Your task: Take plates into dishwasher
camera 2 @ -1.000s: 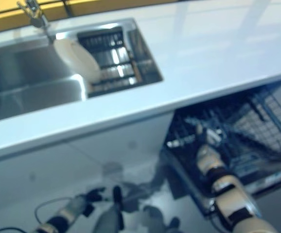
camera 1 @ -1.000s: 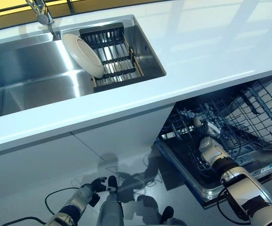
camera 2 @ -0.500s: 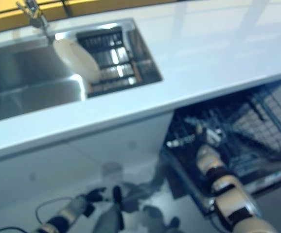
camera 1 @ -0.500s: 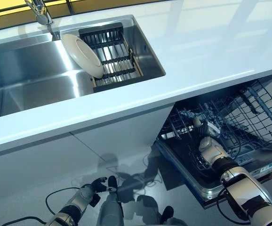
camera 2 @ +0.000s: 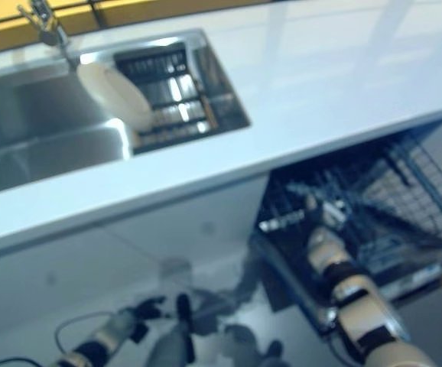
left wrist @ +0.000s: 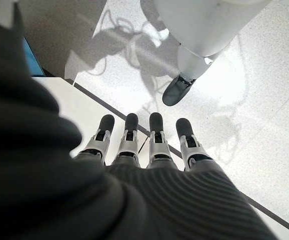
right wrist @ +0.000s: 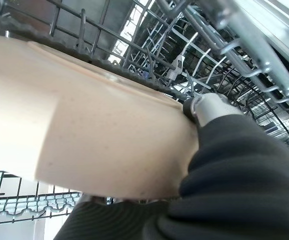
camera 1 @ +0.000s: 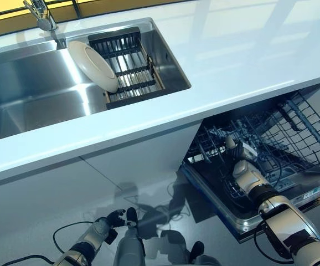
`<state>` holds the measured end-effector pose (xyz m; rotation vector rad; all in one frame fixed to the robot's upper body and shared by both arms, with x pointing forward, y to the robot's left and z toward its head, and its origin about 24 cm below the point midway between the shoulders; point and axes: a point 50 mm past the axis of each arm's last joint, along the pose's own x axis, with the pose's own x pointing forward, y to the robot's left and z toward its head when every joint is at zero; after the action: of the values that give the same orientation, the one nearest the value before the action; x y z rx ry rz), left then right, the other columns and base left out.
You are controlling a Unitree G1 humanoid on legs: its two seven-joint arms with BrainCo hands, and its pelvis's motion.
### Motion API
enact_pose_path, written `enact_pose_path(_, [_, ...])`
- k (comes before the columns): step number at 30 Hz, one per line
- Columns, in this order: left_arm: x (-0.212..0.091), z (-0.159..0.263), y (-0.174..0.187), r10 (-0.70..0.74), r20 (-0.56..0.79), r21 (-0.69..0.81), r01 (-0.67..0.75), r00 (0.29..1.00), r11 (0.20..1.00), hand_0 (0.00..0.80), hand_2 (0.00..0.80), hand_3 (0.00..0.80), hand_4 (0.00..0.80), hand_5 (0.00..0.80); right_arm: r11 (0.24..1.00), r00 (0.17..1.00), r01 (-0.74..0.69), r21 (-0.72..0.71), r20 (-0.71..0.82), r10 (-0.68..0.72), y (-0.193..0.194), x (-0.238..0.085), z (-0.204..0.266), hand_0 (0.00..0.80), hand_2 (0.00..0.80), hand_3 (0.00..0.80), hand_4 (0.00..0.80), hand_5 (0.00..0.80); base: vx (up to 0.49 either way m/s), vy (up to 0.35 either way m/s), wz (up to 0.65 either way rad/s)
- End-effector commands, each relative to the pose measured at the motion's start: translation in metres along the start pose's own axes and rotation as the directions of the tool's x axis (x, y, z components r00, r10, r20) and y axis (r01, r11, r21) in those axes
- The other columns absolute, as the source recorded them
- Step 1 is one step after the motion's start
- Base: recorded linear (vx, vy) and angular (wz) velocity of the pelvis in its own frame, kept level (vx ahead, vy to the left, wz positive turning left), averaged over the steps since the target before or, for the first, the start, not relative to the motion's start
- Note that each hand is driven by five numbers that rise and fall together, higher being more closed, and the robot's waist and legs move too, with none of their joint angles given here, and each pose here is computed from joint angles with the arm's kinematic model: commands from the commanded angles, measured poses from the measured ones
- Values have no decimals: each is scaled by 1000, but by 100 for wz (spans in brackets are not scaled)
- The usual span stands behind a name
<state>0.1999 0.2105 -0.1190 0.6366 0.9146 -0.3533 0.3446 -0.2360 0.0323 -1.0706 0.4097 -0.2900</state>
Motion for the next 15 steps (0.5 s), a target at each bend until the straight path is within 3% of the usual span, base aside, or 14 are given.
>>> enact_pose_path(1, [7,33,9,17,62,55,-20,998,998,0,0,0,0,0,975,976,-217,56,26,216,41,-15,19,800,800,800,800,800,0,0,0])
enact_pose_path(15, [7,34,8,16,60,55,-19,998,998,0,0,0,0,0,973,975,-224,48,17,223,43,-17,15,800,800,800,800,800,0,0,0])
